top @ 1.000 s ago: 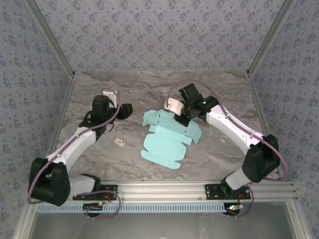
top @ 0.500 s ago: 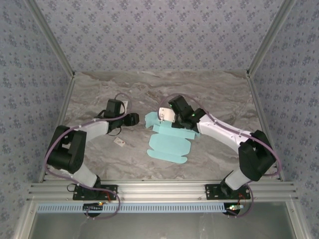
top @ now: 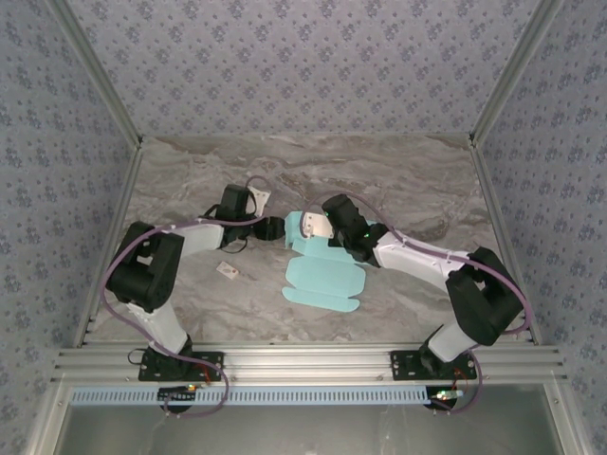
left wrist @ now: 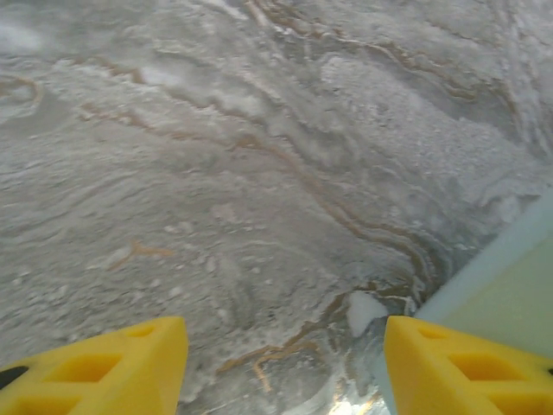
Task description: Fold the paper box
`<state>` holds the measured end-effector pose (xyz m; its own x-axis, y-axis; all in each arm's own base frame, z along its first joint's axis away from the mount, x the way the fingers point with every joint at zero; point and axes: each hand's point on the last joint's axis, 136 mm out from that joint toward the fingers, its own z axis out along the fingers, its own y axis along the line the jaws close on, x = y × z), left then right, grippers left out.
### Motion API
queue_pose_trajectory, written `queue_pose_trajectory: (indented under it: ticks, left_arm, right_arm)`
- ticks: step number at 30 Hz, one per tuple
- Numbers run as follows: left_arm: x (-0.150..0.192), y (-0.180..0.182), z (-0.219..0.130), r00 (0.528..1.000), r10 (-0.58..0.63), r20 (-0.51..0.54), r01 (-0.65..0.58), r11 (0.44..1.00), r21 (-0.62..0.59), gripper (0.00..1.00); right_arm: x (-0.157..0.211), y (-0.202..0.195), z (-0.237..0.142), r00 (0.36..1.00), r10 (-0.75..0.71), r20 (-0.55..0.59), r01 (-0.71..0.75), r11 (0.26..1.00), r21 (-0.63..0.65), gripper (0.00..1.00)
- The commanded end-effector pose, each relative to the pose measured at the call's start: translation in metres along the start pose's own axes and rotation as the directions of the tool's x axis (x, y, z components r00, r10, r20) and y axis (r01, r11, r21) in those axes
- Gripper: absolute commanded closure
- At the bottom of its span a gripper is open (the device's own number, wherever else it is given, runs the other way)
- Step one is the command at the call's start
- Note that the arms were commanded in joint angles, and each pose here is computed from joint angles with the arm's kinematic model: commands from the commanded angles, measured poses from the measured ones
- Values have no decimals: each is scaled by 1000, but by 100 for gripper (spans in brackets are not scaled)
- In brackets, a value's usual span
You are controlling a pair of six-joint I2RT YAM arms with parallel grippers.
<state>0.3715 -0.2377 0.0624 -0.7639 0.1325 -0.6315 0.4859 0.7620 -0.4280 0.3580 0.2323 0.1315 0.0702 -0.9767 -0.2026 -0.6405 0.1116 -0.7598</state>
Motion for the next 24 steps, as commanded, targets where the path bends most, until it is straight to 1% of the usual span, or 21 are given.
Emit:
queue_pose_trajectory:
  ticks: [1,7,14,19,24]
  left_arm:
    - [-2,-22,3,997,78,23,-80,990,118,39]
    - [-1,-38,1,993,114,31,-118,973,197,39]
    - [6,-61,-2,983,179,26,-178,933,313,43]
    - [9,-72,-1,976,216,15,-207,912,355,45]
    - [12,-79,0,971,237,25,-228,894,386,45]
  right_arm:
    - [-4,-15,-10,1000,14,21,-16,998,60,100]
    - [-1,-14,-13,999,26,22,-28,998,58,100]
    - [0,-16,-21,997,62,47,-63,998,29,100]
    - [3,-12,-20,997,71,43,-71,997,10,100]
    - [7,-8,-18,996,78,34,-79,997,19,100]
